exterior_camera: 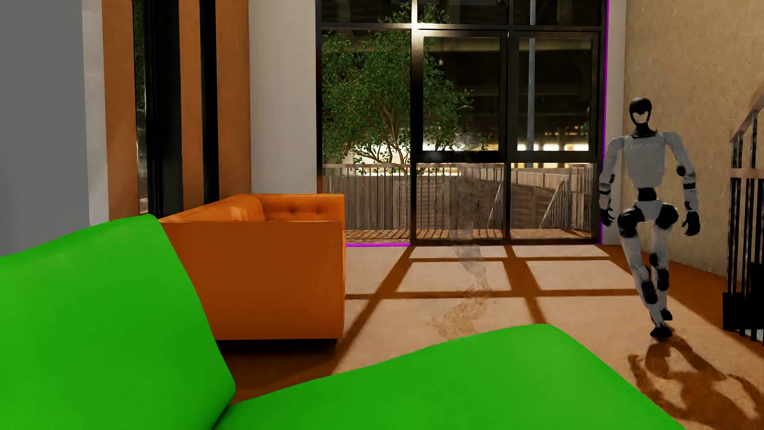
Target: Approach the orange sofa
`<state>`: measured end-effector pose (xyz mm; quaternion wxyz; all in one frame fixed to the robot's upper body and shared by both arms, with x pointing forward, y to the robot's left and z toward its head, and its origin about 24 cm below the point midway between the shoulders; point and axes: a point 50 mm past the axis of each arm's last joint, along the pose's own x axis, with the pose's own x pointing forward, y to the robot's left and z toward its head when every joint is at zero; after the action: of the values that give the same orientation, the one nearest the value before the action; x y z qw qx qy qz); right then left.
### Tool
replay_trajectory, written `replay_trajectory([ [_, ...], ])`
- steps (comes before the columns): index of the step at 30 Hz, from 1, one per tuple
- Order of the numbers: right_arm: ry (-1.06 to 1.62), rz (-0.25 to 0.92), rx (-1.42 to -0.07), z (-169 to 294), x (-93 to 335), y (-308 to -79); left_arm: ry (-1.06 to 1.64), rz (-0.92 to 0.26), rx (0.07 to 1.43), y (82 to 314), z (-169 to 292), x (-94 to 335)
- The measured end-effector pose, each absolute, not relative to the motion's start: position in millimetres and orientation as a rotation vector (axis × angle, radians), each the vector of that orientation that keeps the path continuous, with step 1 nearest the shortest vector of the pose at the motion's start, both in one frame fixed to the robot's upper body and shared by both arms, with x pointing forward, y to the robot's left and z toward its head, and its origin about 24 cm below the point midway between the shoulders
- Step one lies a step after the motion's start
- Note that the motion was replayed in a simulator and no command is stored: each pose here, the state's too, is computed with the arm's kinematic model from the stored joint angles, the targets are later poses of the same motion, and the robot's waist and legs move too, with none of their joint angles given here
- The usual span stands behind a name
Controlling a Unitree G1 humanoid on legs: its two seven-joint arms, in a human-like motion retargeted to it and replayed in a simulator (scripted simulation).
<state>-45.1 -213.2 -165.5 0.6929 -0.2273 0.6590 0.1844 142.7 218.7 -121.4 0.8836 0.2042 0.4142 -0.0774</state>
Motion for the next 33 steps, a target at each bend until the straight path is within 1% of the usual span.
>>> replay_trajectory([
  [2, 1.474, 0.459, -0.509, -164, -54, -207, 0.777, -0.150, 0.418, 217, -108, 162],
  [4, 1.467, 0.461, -0.516, -164, -51, -209, 0.758, -0.139, 0.394, 215, -106, 160],
  [6, 1.470, 0.407, -0.538, -165, -41, -222, 0.850, -0.134, 0.347, 208, -121, 129],
  [7, 1.474, 0.371, -0.559, -164, -33, -233, 0.946, -0.155, 0.321, 199, -136, 103],
  [8, 1.471, 0.334, -0.584, -163, -23, -245, 1.065, -0.210, 0.312, 186, -152, 73],
  [9, 1.448, 0.297, -0.602, -162, -8, -254, 1.175, -0.309, 0.339, 172, -163, 44],
  [10, 1.397, 0.251, -0.599, -161, 14, -259, 1.240, -0.437, 0.400, 161, -169, 22],
  [11, 1.331, 0.250, -0.615, -158, 38, -259, 1.270, -0.513, 0.452, 160, -171, 12],
  [12, 1.259, 0.254, -0.624, -155, 60, -257, 1.288, -0.549, 0.481, 162, -171, 3],
  [13, 1.188, 0.257, -0.630, -150, 81, -255, 1.313, -0.532, 0.481, 169, -171, -4],
  [14, 1.116, 0.252, -0.633, -143, 101, -253, 1.340, -0.478, 0.464, 178, -170, -10],
  [15, 1.045, 0.222, -0.617, -135, 120, -254, 1.362, -0.446, 0.452, 185, -169, -19],
  [16, 0.976, 0.196, -0.609, -126, 138, -255, 1.374, -0.382, 0.430, 193, -167, -22],
  [18, 0.844, 0.118, -0.576, -104, 172, -261, 1.363, -0.277, 0.391, 206, -163, -21],
  [19, 0.780, 0.079, -0.554, -93, 187, -263, 1.354, -0.246, 0.382, 210, -161, -20],
  [21, 0.661, 0.042, -0.522, -72, 213, -260, 1.360, -0.216, 0.373, 215, -160, -22],
  [24, 0.529, 0.079, -0.508, -51, 240, -241, 1.438, -0.211, 0.349, 209, -164, -41],
  [26, 0.513, 0.119, -0.490, -53, 235, -227, 1.507, -0.246, 0.345, 201, -166, -58],
  [27, 0.549, 0.135, -0.468, -63, 222, -221, 1.539, -0.270, 0.357, 200, -166, -66],
  [29, 0.729, 0.161, -0.423, -101, 173, -213, 1.560, -0.316, 0.411, 206, -166, -68],
  [30, 0.840, 0.200, -0.423, -120, 144, -208, 1.535, -0.306, 0.426, 212, -166, -59],
  [33, 1.121, 0.430, -0.530, -158, 67, -192, 1.368, -0.189, 0.405, 226, -163, -7],
])
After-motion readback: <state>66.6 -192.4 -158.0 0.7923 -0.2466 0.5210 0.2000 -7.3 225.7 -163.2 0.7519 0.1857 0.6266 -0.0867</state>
